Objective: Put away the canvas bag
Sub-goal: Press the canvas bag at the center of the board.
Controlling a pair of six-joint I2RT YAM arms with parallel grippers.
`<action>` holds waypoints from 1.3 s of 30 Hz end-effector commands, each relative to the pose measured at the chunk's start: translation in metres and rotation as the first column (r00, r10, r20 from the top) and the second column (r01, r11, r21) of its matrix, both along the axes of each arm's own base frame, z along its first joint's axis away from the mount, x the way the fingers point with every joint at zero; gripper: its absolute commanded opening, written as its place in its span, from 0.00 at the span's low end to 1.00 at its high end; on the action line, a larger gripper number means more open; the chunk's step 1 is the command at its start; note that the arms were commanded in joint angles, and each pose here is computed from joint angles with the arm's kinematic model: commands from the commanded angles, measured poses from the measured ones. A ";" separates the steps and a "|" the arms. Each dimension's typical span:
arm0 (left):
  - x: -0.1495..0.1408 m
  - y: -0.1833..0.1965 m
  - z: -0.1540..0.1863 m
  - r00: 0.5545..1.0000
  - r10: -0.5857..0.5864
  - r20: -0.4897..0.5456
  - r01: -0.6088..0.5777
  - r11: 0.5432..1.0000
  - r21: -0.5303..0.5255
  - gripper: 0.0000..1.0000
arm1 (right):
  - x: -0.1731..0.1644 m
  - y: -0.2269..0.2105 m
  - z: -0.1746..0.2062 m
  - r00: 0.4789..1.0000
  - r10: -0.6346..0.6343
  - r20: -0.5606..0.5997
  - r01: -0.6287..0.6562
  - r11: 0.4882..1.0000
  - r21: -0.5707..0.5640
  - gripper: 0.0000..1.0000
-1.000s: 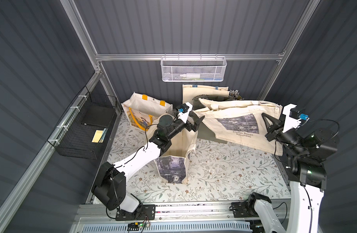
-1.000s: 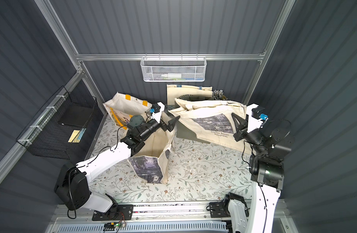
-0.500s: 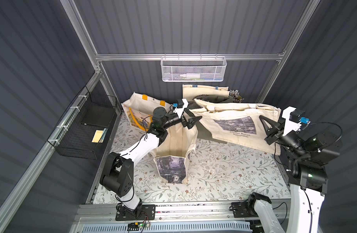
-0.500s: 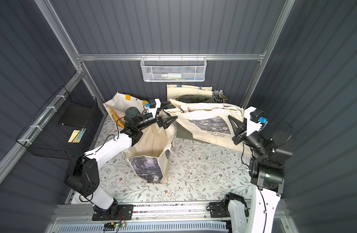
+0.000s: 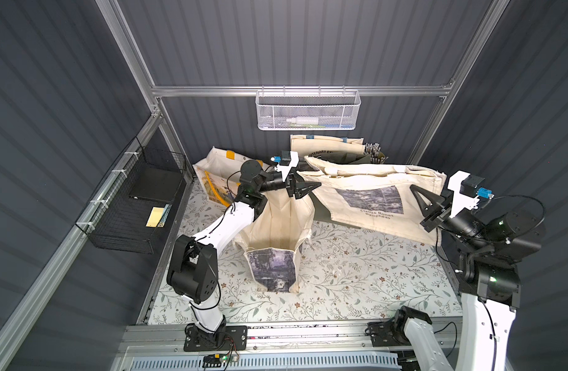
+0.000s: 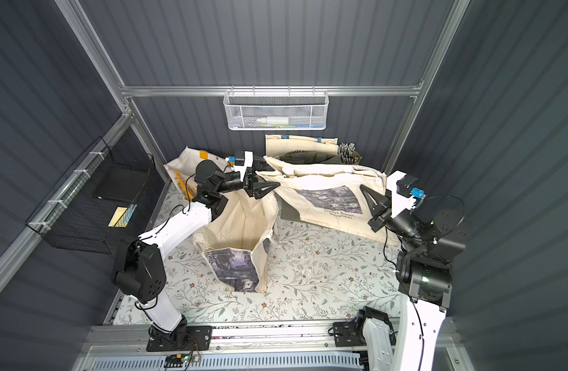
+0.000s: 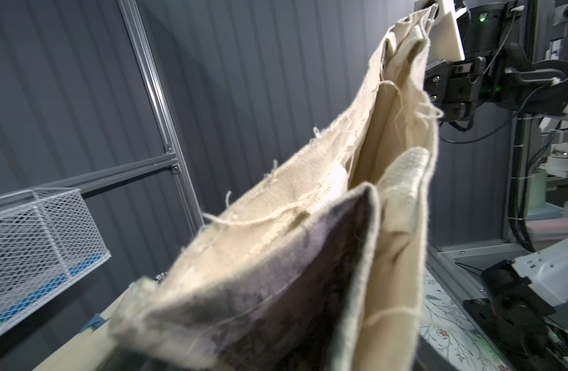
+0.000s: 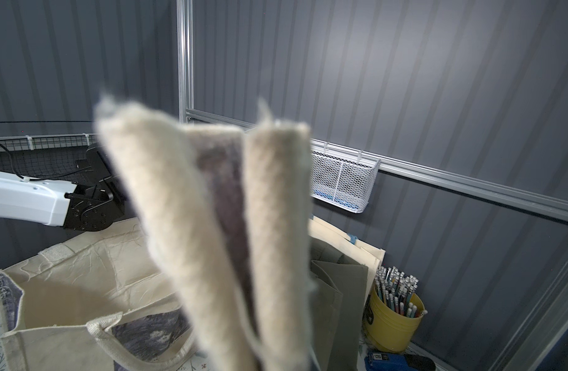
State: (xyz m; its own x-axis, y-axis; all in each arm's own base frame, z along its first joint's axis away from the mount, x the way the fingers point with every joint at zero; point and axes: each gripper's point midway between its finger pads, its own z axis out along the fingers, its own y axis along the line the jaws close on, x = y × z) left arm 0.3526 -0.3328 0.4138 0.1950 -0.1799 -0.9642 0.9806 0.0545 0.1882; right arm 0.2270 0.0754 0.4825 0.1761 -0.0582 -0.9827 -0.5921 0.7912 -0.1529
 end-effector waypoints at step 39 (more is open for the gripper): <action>-0.054 -0.092 -0.003 0.984 0.068 -0.163 -0.022 0.963 0.268 0.00 | 0.008 -0.061 -0.123 0.881 -0.441 -0.173 0.424 0.897 -0.124 0.49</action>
State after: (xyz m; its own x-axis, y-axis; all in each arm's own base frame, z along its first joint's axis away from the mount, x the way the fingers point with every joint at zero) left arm 0.3089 -0.4190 0.3819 -0.0541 0.1216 -0.9911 0.9940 0.1006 -0.0419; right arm 0.2467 0.0055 0.3316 -0.1452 -0.0968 -0.9847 -0.1857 0.9802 -0.0690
